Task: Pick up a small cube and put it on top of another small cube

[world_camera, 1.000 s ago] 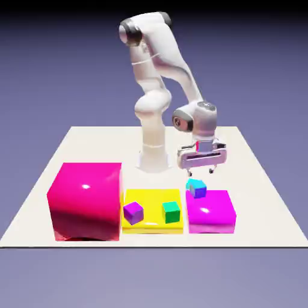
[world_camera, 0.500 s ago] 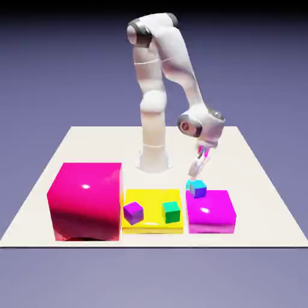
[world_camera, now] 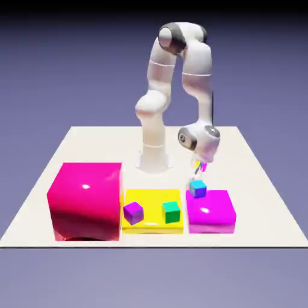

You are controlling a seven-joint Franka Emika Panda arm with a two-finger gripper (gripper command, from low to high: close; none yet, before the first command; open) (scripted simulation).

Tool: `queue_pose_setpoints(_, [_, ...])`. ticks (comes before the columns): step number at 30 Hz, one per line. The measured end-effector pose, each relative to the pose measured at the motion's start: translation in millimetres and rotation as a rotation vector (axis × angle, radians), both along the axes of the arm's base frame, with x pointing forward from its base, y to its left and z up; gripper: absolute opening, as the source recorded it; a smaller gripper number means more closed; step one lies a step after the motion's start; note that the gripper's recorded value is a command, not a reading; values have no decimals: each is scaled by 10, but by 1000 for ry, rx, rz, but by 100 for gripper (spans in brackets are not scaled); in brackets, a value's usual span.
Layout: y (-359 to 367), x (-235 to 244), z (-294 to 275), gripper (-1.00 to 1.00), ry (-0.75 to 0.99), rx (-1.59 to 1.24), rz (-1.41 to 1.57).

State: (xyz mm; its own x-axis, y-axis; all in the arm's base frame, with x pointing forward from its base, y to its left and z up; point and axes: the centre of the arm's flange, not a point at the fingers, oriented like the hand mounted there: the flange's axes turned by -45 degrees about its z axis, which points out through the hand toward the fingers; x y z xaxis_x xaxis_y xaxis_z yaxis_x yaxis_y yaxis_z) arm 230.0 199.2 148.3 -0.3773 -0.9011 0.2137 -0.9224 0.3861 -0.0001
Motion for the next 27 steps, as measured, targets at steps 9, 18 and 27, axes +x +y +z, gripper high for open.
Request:
queue_pose_setpoints(9, [74,241,622,-100,-13,27,-97])
queue_pose_setpoints(18, [-332,1590,1348,-100,-52,174,-873])
queue_pose_setpoints(27, [-1764,2252,1318,-100,-17,49,-1833])
